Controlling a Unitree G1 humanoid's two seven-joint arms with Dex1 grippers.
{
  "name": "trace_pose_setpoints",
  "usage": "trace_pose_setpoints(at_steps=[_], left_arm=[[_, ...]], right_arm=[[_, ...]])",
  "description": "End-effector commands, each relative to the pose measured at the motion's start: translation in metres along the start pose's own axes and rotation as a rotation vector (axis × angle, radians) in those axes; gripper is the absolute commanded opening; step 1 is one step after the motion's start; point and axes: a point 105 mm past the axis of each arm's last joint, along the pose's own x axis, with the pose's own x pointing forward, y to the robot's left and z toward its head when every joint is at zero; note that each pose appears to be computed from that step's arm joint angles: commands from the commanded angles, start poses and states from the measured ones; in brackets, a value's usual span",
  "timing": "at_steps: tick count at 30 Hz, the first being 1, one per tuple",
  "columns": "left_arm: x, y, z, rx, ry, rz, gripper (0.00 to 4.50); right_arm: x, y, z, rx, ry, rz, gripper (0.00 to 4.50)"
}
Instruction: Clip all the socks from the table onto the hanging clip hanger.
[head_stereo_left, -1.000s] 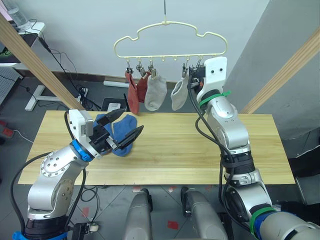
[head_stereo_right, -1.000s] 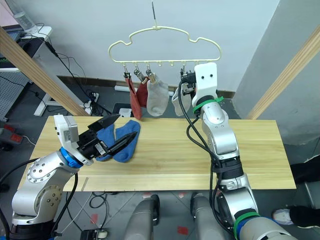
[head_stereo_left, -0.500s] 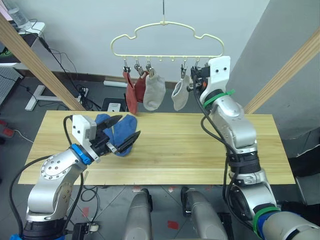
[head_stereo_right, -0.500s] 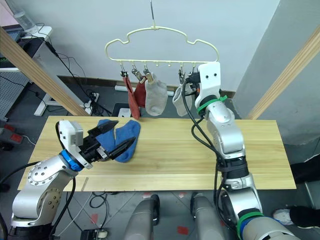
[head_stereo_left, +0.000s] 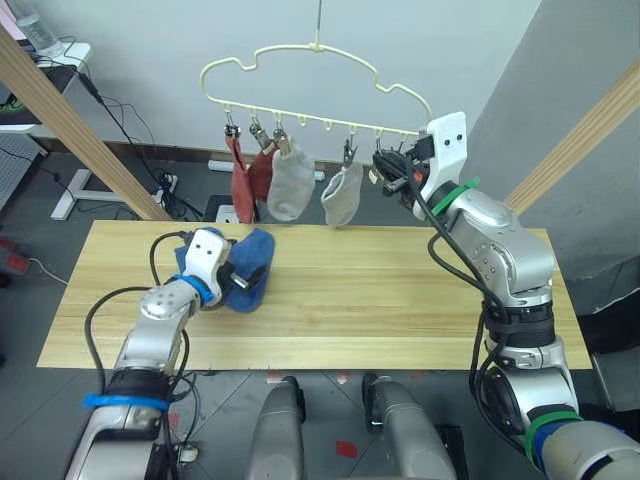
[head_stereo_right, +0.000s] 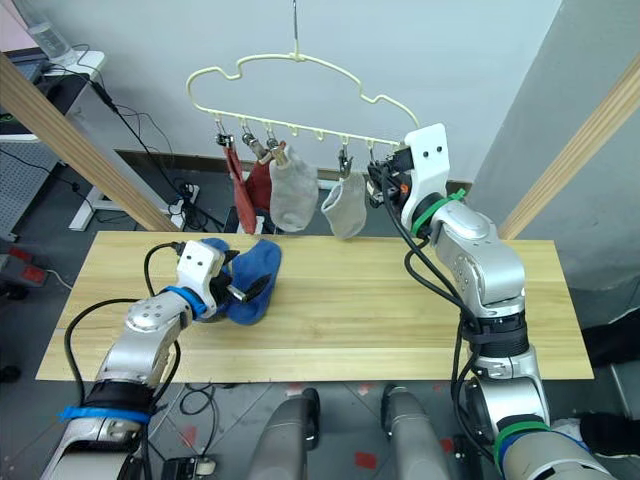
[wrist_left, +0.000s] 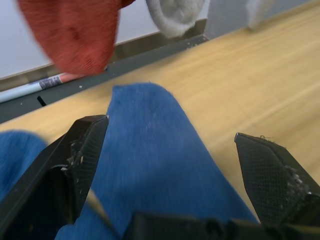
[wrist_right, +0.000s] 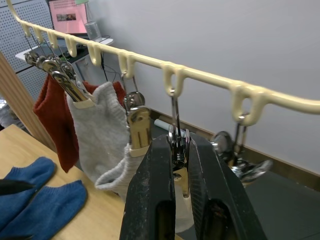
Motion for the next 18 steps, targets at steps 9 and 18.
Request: trace_pose_setpoints(at_steps=[9, 18], left_arm=[[0.017, -0.010, -0.042, -0.110, 0.193, -0.087, 4.32], [0.016, -0.024, -0.039, -0.089, 0.173, -0.158, 2.02]], right_arm=[[-0.004, -0.002, 0.019, -0.014, -0.050, -0.010, 0.06], [-0.002, -0.004, 0.020, -0.009, -0.053, -0.019, 0.06]])
